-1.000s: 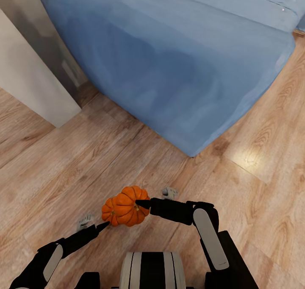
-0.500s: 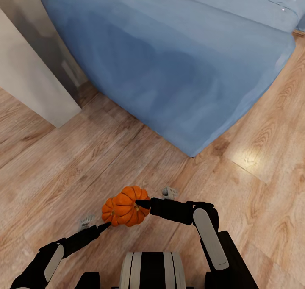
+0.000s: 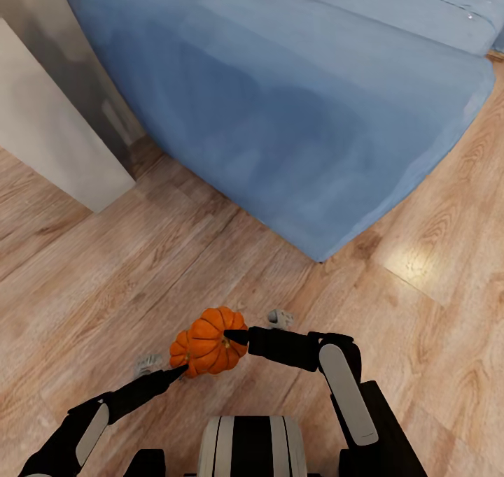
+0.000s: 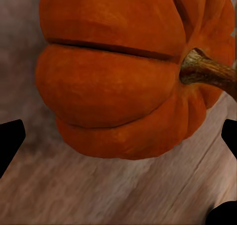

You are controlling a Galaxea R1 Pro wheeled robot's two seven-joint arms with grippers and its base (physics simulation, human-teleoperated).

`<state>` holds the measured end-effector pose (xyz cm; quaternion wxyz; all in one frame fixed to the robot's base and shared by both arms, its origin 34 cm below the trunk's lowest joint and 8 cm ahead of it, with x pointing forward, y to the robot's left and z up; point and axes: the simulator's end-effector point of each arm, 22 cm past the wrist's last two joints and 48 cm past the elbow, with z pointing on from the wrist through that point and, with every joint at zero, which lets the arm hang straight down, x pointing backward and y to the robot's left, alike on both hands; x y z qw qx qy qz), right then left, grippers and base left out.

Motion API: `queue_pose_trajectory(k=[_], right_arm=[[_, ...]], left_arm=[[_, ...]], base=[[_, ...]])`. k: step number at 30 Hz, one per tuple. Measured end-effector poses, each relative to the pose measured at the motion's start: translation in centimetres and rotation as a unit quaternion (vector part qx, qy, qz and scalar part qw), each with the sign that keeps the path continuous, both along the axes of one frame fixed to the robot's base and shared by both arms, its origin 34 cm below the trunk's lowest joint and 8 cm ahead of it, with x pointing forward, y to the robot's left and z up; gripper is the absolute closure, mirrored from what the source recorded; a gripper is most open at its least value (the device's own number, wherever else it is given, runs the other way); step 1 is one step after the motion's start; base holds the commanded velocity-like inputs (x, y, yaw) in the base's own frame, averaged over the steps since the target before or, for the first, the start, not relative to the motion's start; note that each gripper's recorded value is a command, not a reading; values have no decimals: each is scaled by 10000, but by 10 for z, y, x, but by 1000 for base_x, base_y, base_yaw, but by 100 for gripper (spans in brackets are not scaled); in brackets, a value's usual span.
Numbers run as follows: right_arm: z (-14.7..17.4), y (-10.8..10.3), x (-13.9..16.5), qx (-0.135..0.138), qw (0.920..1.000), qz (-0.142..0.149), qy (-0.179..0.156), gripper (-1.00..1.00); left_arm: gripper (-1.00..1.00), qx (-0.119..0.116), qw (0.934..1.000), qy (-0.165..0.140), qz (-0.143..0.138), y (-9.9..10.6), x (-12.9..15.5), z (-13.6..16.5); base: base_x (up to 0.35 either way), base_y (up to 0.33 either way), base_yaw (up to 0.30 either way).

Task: Place each of the two pumpkins and all three candles from the living room inside a cabinet in the living room (use any cabinet), then make sure every cabinet is closed, and position the cauldron so it is next to a table in the living room.

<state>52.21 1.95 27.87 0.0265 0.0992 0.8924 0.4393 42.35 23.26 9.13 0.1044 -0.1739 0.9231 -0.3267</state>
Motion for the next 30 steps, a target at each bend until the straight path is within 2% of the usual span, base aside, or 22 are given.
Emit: queue_pose_trajectory(k=[11, 17, 30], right_arm=[[0, 1, 0, 7, 10000, 3, 0, 100], [3, 8, -4, 41, 9999, 110, -16, 100], [3, 8, -5, 48, 9999, 123, -16, 100]], left_arm=[[-100, 24, 10000, 0, 40, 3, 1, 0], [-100, 53, 10000, 25, 36, 4, 0, -1], [-100, 45, 10000, 14, 37, 4, 0, -1]], base=[[70, 64, 0], [52, 4, 0], [24, -21, 0]])
